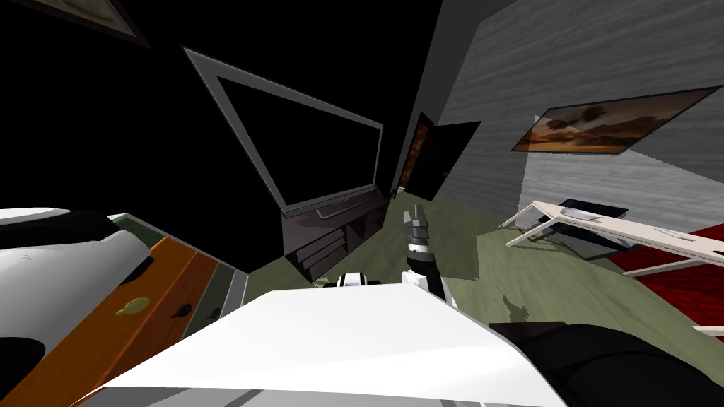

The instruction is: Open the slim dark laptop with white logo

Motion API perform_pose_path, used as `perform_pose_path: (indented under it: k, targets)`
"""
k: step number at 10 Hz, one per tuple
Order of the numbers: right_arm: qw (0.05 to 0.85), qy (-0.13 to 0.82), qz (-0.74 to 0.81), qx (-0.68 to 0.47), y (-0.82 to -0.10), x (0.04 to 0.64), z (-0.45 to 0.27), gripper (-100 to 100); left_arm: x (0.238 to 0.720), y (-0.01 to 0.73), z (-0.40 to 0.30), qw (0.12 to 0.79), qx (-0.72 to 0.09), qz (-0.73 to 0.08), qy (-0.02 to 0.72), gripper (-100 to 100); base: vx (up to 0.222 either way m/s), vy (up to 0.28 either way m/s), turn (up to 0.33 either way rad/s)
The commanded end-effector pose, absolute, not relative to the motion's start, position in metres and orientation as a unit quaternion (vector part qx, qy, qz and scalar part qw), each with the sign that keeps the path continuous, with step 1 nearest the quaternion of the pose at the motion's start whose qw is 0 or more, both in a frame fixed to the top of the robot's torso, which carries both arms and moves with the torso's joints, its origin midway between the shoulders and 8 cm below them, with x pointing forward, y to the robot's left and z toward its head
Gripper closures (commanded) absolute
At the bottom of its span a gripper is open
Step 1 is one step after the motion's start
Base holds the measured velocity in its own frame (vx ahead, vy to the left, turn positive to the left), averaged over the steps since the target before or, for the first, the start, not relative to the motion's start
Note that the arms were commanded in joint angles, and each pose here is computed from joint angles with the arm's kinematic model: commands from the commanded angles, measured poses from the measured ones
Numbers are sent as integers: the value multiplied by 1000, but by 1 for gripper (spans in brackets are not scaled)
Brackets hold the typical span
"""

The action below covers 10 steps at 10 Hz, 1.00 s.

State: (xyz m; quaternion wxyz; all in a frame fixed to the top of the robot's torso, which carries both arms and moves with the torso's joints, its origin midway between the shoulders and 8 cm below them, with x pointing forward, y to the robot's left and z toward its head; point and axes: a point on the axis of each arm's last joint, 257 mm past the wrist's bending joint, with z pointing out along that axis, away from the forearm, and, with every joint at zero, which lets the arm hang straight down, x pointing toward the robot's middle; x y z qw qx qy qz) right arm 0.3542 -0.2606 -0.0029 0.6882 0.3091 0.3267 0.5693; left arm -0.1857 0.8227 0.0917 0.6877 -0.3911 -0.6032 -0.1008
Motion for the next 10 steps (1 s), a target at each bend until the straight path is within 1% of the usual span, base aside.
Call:
perform_pose_path:
  k: [1,2,5,6,7,8,9,10]
  targets:
    - [688,327,569,309,-261,354,-3,0,-154,839,86,695,-428,-95,-571,-100,-7,9,-132]
    - [688,327,569,309,-261,354,-3,0,-154,839,86,695,-428,-95,-571,-100,-6,11,-62]
    - [688,327,569,309,-261,354,-3,0,-116,854,76,701,-471,-84,-529,-100,-16,7,-108]
    - [688,327,569,309,-261,354,-3,0,-130,849,83,702,-457,-85,-539,-100,-14,-1,-23]
    - [688,327,569,309,-261,354,-3,0,-128,861,68,680,-459,-113,-561,-100,196,40,352]
    - [688,327,569,309,-261,354,-3,0,-124,869,59,664,-454,-136,-578,-100,271,57,520]
    - [688,327,569,309,-261,354,-3,0,-121,876,47,642,-447,-162,-602,-100,132,30,125]
    - [688,327,569,309,-261,354,-3,0,-113,881,47,626,-440,-185,-616,-100,15,12,-82]
